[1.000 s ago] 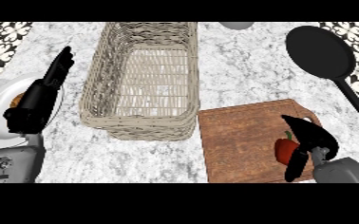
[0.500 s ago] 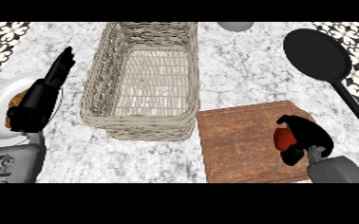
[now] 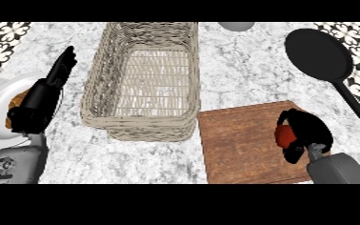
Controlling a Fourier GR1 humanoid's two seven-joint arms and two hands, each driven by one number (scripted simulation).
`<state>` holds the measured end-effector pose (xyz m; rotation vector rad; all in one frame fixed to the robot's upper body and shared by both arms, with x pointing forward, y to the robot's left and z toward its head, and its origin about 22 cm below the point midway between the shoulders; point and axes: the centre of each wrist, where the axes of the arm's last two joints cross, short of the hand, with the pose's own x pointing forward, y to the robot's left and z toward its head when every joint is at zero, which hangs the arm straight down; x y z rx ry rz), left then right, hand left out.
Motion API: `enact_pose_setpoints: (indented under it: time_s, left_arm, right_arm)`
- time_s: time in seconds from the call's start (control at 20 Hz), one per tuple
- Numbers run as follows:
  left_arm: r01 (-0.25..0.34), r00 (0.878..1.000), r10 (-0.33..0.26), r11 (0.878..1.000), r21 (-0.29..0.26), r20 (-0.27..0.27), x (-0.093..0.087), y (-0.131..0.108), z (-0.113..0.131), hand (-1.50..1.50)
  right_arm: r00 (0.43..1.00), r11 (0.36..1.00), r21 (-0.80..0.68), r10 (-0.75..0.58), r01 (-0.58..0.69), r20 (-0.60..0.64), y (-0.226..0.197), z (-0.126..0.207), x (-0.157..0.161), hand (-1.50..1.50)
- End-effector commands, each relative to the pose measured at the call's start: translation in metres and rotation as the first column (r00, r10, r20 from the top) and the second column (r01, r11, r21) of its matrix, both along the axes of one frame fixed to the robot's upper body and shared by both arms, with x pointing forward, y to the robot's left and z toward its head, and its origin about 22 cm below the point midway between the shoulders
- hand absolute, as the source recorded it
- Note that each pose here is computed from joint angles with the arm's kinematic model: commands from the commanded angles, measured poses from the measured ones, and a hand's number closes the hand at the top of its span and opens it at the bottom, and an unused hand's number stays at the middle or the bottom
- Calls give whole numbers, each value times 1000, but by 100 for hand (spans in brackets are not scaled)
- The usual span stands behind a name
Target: Pick the bell pepper from the cutting board and place it in the basket
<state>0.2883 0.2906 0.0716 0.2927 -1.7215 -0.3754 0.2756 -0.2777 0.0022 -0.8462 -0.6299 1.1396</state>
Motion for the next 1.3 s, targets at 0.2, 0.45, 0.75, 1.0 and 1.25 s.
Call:
enact_pose_setpoints:
  time_s: [0.2,0.45,0.75,1.0,1.25]
  left_arm:
    - [37,999,-37,999,0,10,4,-11,-8,0]
    - [6,1000,-7,1000,5,7,-3,2,4,0]
    - [-4,1000,4,1000,-12,-5,2,0,5,0]
    - [-4,1000,4,1000,-7,-22,-3,4,1,0]
    - [-2,1000,2,1000,3,-6,0,-10,-5,0]
  right_arm:
    - [925,969,-88,246,-230,291,-5,30,70,150]
    - [797,977,38,149,-210,585,-4,63,87,150]
    - [585,839,336,-27,-428,811,35,141,106,150]
    - [508,741,340,3,-580,861,59,211,99,150]
    - [514,657,367,37,-659,857,91,272,97,150]
